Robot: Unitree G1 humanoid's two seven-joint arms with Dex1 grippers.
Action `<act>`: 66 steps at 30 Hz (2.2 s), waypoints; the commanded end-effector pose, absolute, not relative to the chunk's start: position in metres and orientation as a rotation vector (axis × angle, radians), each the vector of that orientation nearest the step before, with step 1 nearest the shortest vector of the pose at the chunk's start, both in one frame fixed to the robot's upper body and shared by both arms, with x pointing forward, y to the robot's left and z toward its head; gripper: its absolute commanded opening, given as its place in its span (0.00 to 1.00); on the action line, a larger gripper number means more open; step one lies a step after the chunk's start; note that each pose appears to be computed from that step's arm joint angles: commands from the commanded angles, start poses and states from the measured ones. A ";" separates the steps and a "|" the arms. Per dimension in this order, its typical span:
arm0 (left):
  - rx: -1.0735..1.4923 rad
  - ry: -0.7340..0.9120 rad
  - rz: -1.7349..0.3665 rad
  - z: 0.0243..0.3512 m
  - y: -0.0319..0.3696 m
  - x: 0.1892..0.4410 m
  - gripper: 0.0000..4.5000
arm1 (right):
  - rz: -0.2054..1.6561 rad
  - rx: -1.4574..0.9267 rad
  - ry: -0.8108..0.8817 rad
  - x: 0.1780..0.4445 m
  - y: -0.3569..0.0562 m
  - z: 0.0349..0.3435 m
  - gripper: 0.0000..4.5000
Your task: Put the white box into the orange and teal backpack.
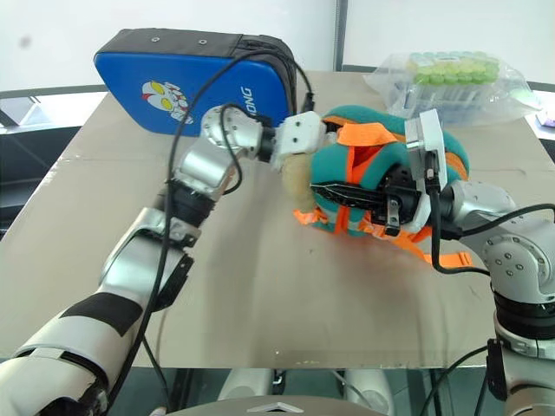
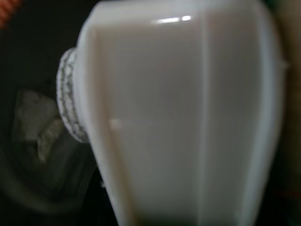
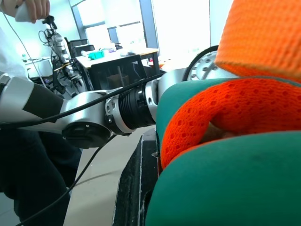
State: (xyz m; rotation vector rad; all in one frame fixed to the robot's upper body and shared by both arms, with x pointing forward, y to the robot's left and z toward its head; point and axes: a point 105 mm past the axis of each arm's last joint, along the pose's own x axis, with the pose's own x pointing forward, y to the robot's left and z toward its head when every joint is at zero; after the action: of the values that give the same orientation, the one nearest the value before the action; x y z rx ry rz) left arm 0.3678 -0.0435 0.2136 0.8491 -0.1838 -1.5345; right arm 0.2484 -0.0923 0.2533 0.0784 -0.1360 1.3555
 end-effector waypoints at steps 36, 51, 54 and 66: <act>-0.616 0.320 -1.648 0.295 0.083 0.296 0.99 | 1.153 -0.025 -0.081 0.246 -0.096 0.218 0.00; -0.504 0.349 -1.627 0.250 0.040 0.278 0.88 | 1.194 -0.006 -0.103 0.250 -0.090 0.226 0.00; -0.557 0.309 -1.626 0.257 0.047 0.280 0.64 | 1.190 0.001 -0.100 0.249 -0.090 0.225 0.00; -0.678 0.294 -1.444 0.250 0.069 0.296 0.59 | 1.136 -0.019 -0.087 0.255 -0.099 0.219 0.00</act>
State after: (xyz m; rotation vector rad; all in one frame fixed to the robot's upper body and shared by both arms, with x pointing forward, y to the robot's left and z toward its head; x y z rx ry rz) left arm 0.2995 0.0676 0.2441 -0.6661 0.3213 -1.4360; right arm 0.2566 -0.0958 0.2096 0.0073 -0.0355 1.1467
